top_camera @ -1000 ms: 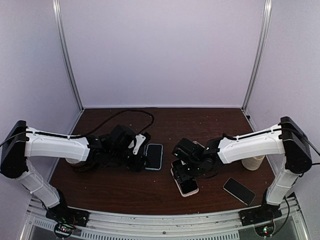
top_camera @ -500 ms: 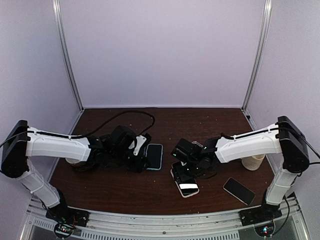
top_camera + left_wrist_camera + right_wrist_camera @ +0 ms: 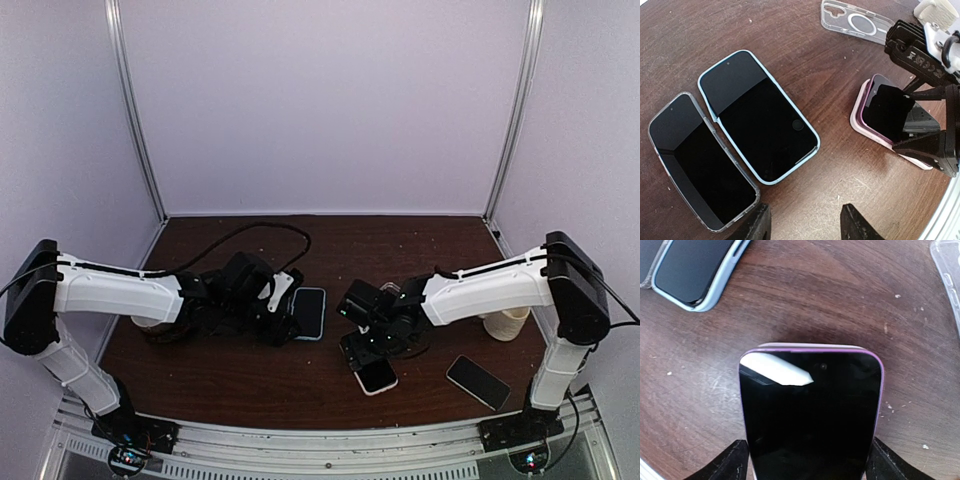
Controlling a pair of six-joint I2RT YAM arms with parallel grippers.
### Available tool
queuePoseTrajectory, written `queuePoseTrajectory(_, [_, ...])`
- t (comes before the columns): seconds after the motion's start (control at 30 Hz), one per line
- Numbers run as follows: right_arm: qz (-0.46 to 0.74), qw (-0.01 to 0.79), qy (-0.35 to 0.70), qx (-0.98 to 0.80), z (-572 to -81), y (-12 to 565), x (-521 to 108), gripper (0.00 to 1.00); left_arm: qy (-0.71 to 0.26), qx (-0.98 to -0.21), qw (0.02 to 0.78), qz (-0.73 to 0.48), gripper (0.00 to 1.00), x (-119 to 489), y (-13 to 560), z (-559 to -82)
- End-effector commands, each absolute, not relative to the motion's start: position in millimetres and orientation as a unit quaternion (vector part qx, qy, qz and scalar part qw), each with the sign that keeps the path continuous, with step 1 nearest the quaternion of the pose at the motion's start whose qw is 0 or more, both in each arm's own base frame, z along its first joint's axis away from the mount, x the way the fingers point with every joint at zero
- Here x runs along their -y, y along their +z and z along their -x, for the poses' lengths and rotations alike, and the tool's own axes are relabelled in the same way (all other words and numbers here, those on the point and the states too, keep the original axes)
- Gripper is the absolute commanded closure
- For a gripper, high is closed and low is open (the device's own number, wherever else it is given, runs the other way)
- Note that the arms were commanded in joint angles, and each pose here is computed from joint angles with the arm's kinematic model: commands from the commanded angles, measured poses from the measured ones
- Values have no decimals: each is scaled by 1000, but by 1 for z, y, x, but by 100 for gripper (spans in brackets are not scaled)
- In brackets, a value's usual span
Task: Put the phone into the phone case
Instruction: Install the phone into the phone case, then pick up the phone with the phone case at the center of the board.
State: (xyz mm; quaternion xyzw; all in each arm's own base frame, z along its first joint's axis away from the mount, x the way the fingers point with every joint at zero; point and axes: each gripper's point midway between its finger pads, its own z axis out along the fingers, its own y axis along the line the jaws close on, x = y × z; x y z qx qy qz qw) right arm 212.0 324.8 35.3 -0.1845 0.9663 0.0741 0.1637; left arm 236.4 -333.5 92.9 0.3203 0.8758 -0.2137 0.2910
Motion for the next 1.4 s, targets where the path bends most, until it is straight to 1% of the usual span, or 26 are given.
queuePoseTrajectory(0.0, [185,163,63,-967,-211,37,-324,16,-223,-868,303,-324,49,340,98,-242])
queuePoseTrajectory(0.17, [185,163,61,-967,-212,44,-324,15,-222,-868,304,-325,48,338,97,-242])
queuePoseTrajectory(0.33, [196,176,72,-962,-212,72,-323,15,-226,-865,301,-332,48,341,96,-241])
queuePoseTrajectory(0.43, [192,192,79,-959,-211,95,-311,19,-241,-856,293,-350,48,347,97,-235])
queuePoseTrajectory(0.47, [190,187,82,-960,-209,96,-306,21,-246,-852,294,-357,48,350,99,-233])
queuePoseTrajectory(0.53, [184,162,86,-966,-203,88,-296,27,-252,-844,293,-372,49,356,99,-229])
queuePoseTrajectory(0.57, [179,148,84,-969,-201,82,-290,32,-252,-840,292,-381,49,359,99,-226])
queuePoseTrajectory(0.63, [168,122,80,-975,-196,68,-280,46,-252,-837,284,-395,50,365,97,-220])
queuePoseTrajectory(0.7, [160,110,87,-977,-193,60,-277,56,-251,-835,270,-408,51,369,92,-213])
queuePoseTrajectory(0.77, [160,101,98,-977,-190,54,-279,62,-246,-835,261,-418,51,372,87,-209])
queuePoseTrajectory(0.9, [160,79,103,-979,-182,40,-279,70,-236,-837,256,-421,51,371,84,-209])
queuePoseTrajectory(0.97, [159,69,97,-980,-178,33,-277,77,-234,-837,256,-422,51,371,84,-210])
queuePoseTrajectory(1.07, [160,57,102,-980,-171,26,-278,85,-235,-837,257,-423,51,372,85,-210])
queuePoseTrajectory(1.27, [164,30,77,-983,-152,8,-273,92,-226,-838,257,-424,51,369,83,-211])
queuePoseTrajectory(1.37, [174,11,44,-984,-140,-4,-266,95,-227,-838,257,-424,51,370,84,-211])
